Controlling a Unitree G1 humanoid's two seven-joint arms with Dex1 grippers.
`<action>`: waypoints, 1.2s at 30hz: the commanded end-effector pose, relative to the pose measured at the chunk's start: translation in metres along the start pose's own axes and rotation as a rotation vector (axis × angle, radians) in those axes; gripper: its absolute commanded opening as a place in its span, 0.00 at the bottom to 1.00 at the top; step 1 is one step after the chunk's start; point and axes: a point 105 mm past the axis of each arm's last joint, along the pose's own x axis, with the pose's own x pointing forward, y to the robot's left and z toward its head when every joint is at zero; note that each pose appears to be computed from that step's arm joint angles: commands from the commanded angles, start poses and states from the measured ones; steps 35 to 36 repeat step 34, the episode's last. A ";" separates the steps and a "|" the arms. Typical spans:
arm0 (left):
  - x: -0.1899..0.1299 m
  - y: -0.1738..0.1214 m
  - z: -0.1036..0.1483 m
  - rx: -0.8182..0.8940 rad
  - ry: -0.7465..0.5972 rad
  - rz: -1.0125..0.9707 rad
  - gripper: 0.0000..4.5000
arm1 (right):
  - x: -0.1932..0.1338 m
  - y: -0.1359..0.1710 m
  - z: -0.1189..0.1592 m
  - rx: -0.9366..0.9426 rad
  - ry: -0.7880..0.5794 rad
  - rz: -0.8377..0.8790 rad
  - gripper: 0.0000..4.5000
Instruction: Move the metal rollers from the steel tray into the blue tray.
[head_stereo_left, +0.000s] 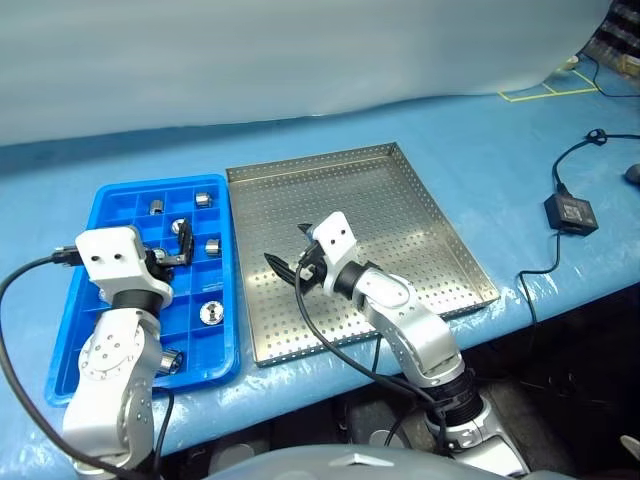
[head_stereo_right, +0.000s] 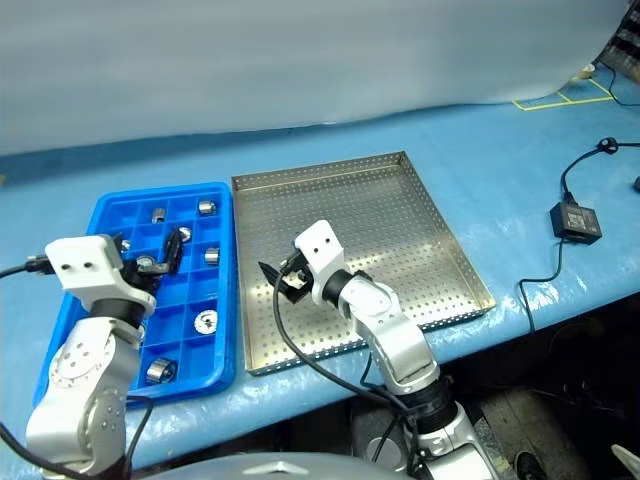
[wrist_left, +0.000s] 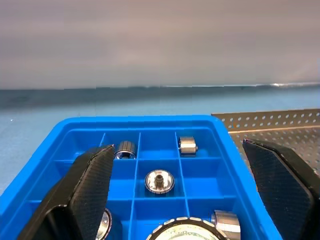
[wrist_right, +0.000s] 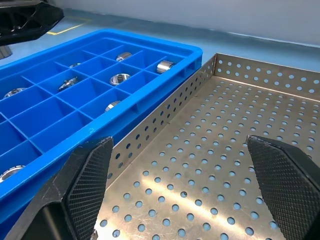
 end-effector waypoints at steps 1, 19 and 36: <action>-0.007 0.003 0.010 -0.020 -0.044 0.033 0.99 | 0.001 0.002 0.016 -0.014 -0.058 0.021 1.00; 0.007 -0.007 0.010 0.169 -0.118 -0.077 0.99 | 0.002 -0.003 0.024 0.000 -0.085 0.019 1.00; -0.026 -0.024 0.062 0.353 -0.516 -0.461 0.99 | -0.008 -0.039 0.061 0.023 -0.164 0.005 1.00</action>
